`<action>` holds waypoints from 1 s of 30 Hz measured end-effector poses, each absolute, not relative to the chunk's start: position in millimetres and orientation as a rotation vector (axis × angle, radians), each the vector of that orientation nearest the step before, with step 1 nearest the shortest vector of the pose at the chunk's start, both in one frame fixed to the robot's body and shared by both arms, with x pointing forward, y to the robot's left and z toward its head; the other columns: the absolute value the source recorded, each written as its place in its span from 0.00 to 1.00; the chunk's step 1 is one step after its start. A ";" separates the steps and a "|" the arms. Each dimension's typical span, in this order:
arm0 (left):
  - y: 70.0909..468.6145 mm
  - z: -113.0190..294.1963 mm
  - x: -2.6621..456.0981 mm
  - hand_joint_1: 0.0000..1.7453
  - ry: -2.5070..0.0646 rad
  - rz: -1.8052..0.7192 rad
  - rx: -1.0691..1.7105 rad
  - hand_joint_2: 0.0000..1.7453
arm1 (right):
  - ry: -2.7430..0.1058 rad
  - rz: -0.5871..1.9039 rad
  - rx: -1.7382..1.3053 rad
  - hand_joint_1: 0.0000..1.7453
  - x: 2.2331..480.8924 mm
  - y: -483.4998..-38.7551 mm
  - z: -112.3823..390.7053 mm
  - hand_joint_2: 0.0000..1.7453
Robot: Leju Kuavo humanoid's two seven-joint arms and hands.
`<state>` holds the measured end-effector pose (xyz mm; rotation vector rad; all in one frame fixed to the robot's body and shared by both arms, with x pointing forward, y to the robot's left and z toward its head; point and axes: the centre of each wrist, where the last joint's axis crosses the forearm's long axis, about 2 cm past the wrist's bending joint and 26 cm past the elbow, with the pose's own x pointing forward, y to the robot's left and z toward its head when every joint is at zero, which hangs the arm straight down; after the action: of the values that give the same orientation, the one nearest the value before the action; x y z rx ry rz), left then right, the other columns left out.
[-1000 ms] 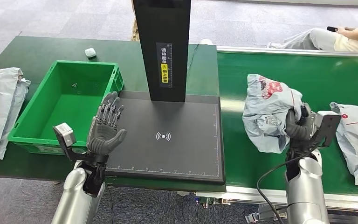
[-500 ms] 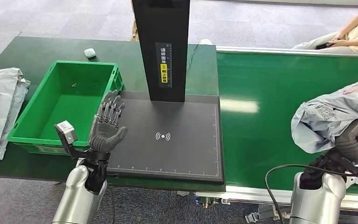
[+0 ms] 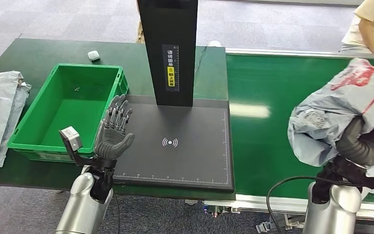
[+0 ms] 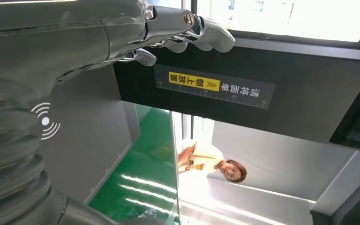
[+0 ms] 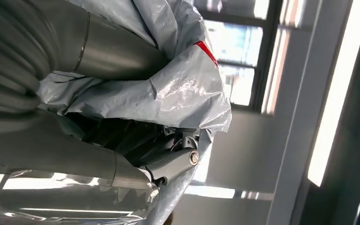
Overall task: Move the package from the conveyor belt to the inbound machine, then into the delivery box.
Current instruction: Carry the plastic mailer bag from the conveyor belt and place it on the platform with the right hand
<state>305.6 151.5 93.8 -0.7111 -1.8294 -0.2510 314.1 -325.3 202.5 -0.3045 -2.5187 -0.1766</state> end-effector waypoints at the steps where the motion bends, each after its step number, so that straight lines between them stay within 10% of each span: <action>1: 151.3 93.5 305.5 0.00 -1.829 -0.255 -0.717 1.00 | -2.520 -0.055 -0.279 1.00 315.8 -317.5 202.8 1.00; 6: 150.3 95.4 309.4 0.00 -1.837 -0.281 -0.744 1.00 | -2.352 0.685 -0.159 1.00 320.5 -265.4 188.3 1.00; 14: 151.4 95.6 312.6 0.00 -1.827 -0.307 -0.745 1.00 | -2.028 1.170 -0.056 1.00 314.5 -224.6 150.8 1.00; 30: 153.5 89.9 303.8 0.00 -1.781 -0.316 -0.714 1.00 | -1.715 1.413 -0.175 1.00 315.0 -229.4 111.6 1.00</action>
<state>303.8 153.5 89.9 -0.7144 -1.7809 -0.3157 315.0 -229.4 111.6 -0.1747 -1.7151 1.4135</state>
